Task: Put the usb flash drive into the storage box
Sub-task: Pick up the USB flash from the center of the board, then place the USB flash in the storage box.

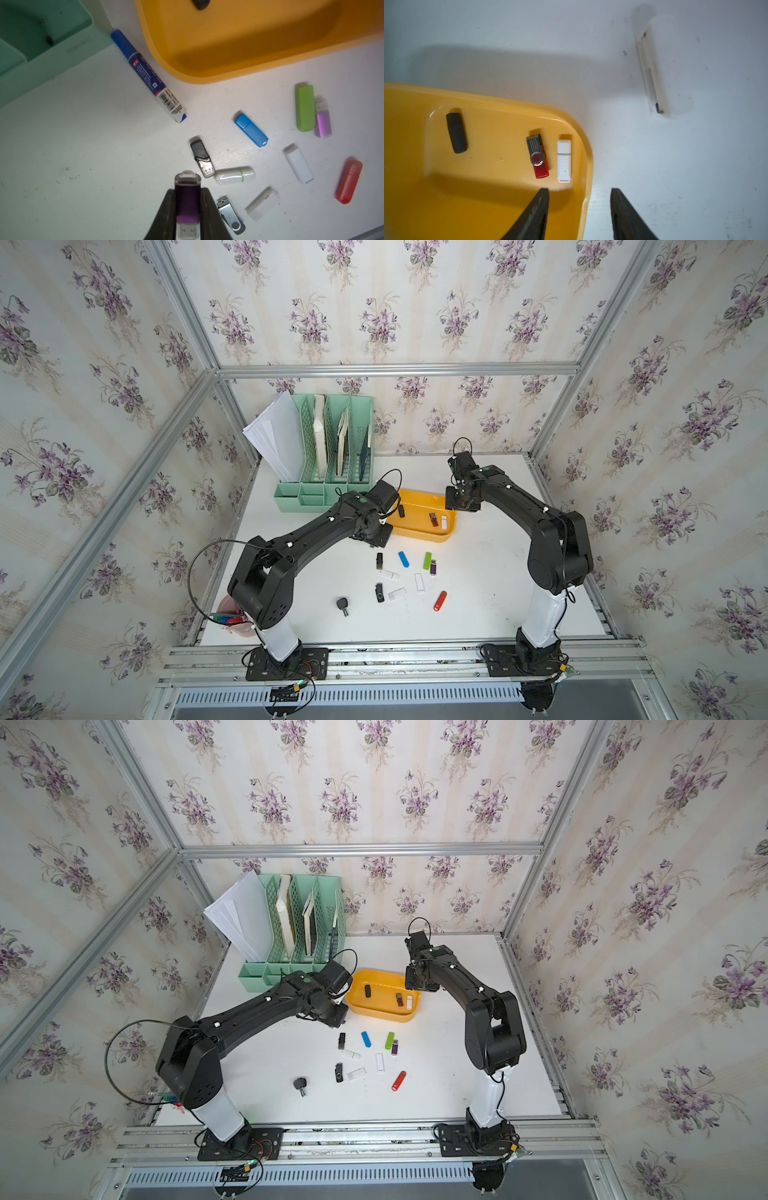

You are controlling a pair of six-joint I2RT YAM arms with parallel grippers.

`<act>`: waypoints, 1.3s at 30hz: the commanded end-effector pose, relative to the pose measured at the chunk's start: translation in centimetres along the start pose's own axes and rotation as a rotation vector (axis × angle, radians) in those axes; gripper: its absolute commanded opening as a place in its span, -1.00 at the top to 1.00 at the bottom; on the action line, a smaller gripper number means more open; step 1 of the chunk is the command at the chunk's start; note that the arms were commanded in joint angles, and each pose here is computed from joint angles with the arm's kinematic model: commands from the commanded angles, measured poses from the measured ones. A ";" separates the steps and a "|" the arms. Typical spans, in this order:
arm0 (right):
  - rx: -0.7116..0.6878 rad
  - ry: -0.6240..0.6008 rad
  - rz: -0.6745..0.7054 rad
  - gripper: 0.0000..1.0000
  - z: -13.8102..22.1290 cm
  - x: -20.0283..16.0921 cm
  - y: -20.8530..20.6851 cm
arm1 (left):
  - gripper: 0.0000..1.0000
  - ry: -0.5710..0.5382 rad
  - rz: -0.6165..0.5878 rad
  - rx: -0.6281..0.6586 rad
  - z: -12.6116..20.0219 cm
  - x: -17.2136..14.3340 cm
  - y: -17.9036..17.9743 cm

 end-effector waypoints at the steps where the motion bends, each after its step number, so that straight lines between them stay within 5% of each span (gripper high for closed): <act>1: 0.000 -0.023 -0.025 -0.07 1.1 0.1 -0.8 | 0.58 -0.005 -0.038 0.009 0.2 1.6 -0.3; 18: -0.034 -0.009 -0.095 -0.07 3.3 -3.9 -5.5 | 0.55 -0.078 -0.084 -0.006 -5.3 11.0 -2.9; 39: -0.030 0.014 -0.115 -0.07 3.1 -6.2 -7.2 | 0.50 -0.041 -0.147 0.180 -11.9 12.7 -1.2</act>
Point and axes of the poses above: each gripper's point midway between its finger pads, its own z axis back along the fingers, its own y axis along the line the jaws close on, x = y × z, the point moved 4 cm from there along z, back along the fingers, and after that the axes turned 7 degrees about z, right-handed, at the moved point
